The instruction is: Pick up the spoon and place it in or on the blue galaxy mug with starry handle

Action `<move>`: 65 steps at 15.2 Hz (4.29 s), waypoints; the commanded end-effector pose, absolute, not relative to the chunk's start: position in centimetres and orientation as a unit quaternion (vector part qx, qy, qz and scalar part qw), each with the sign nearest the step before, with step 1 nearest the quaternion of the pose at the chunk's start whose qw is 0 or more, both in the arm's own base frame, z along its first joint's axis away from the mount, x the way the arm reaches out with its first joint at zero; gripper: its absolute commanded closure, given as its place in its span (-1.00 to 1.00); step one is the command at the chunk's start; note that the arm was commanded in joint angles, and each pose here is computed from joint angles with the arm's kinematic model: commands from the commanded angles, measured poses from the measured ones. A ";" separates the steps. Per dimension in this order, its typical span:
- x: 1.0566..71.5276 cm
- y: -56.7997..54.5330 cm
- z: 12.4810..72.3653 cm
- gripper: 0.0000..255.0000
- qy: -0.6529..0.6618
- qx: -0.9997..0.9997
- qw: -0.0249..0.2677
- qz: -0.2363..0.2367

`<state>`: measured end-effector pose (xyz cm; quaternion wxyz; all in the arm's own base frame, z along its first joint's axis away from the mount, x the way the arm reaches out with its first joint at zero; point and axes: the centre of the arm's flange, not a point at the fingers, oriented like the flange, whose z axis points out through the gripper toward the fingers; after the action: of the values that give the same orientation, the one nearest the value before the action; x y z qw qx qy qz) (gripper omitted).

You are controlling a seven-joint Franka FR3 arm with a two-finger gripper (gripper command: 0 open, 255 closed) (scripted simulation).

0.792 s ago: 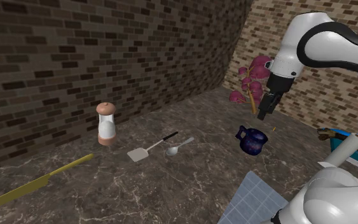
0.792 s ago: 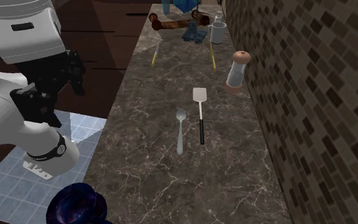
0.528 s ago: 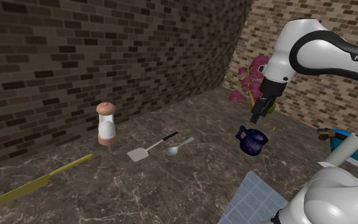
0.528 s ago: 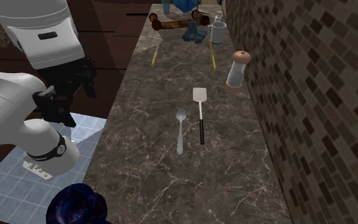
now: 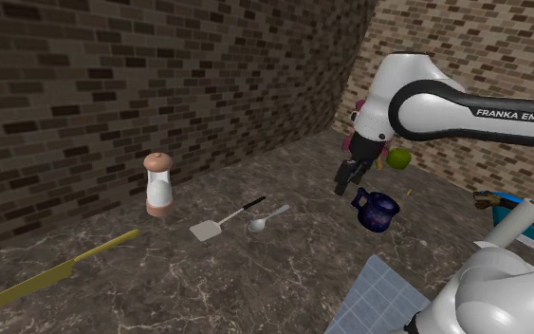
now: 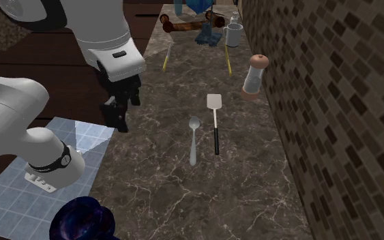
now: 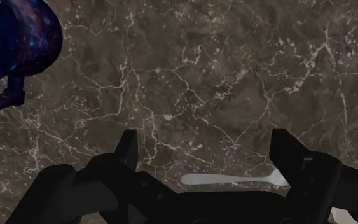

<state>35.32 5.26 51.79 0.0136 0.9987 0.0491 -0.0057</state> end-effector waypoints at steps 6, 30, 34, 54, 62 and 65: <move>39.1 11.4 46.2 -1.00 0.057 0.998 0.013 0.024; 47.5 22.8 33.2 -1.00 0.072 0.994 0.013 0.079; 47.5 22.8 33.2 -1.00 0.072 0.994 0.013 0.079; 47.5 22.8 38.0 1.00 0.072 0.994 0.013 0.079; 47.5 22.8 42.2 1.00 0.072 0.994 0.013 0.079; 47.5 22.8 43.8 1.00 0.072 0.994 0.013 0.079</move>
<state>47.39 22.75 43.21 0.0125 0.9942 0.0720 0.0793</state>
